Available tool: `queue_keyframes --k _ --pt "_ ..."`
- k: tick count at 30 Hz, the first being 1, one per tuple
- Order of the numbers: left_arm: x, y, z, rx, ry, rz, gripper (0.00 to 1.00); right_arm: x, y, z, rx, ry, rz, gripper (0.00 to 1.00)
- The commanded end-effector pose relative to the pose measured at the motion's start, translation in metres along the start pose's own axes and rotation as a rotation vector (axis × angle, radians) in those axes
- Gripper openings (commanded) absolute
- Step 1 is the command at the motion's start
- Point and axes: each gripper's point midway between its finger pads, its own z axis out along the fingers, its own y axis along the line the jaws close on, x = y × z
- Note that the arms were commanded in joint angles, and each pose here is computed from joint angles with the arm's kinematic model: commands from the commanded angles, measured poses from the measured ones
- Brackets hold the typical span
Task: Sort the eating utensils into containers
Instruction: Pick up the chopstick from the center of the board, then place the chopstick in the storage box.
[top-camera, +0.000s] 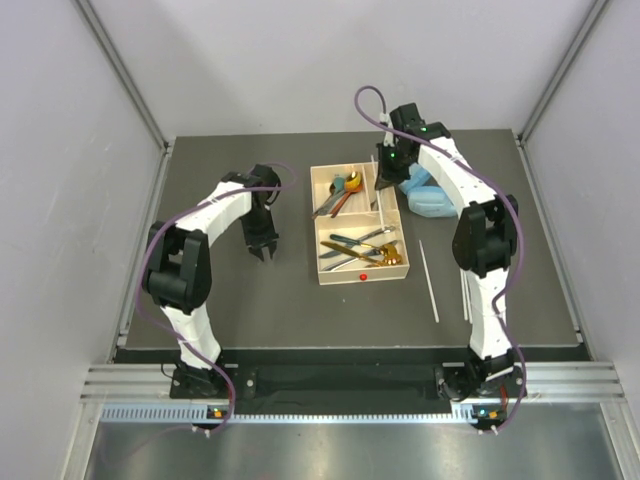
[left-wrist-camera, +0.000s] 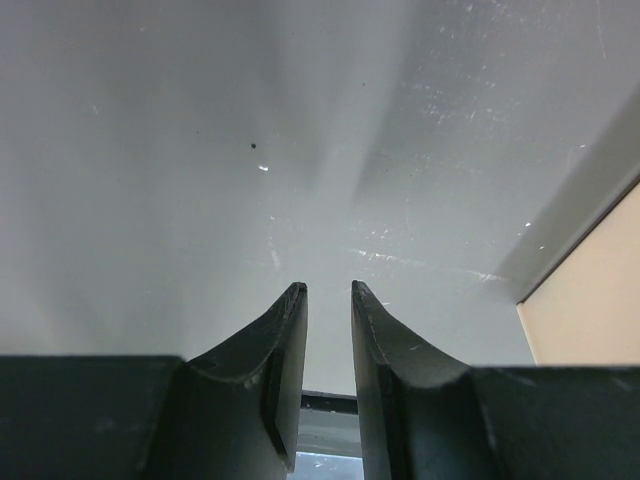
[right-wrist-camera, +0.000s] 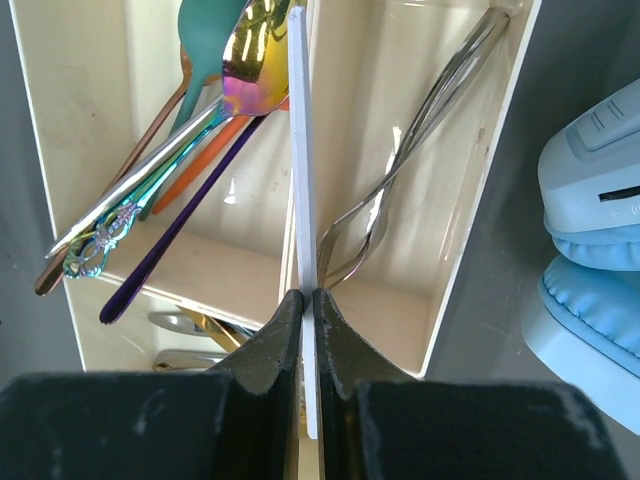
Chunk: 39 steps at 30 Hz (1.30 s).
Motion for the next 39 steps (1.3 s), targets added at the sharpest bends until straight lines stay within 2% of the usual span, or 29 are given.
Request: queue_keyframes --k 1,10,15,20,25,30,32,35,39 --pt "-0.003 -0.001 -0.013 0.03 -0.038 -0.006 0.3 -0.003 0.028 -0.027 -0.055 -0.05 -0.121 0.0" --pt "-0.004 -0.005 -0.01 0.04 -0.031 0.001 0.3 0.057 0.066 -0.048 -0.014 -0.02 -0.479 0.0" --pt "-0.002 -0.003 -0.008 0.035 -0.024 0.012 0.3 0.073 0.082 -0.056 -0.004 -0.079 -0.669 0.0" --pt "0.0 -0.001 -0.009 0.033 -0.029 0.022 0.3 0.076 0.074 -0.055 0.016 -0.091 -0.752 0.0" --pt "0.008 0.0 0.001 0.042 0.002 0.045 0.3 0.085 0.07 -0.029 -0.011 -0.07 -0.867 0.0" --pt "0.015 0.005 0.008 0.031 0.021 0.065 0.29 0.088 0.069 -0.001 -0.026 -0.012 -0.914 0.0" --pt "0.017 0.006 0.006 0.034 0.016 0.071 0.29 0.088 0.075 -0.002 -0.047 -0.028 -0.919 0.0" --pt "0.022 0.009 0.008 0.034 0.016 0.074 0.29 0.1 0.081 0.0 -0.033 -0.048 -0.965 0.0" --pt "0.038 0.012 0.01 0.058 0.033 0.055 0.29 0.137 0.084 0.008 -0.05 0.007 -0.993 0.0"
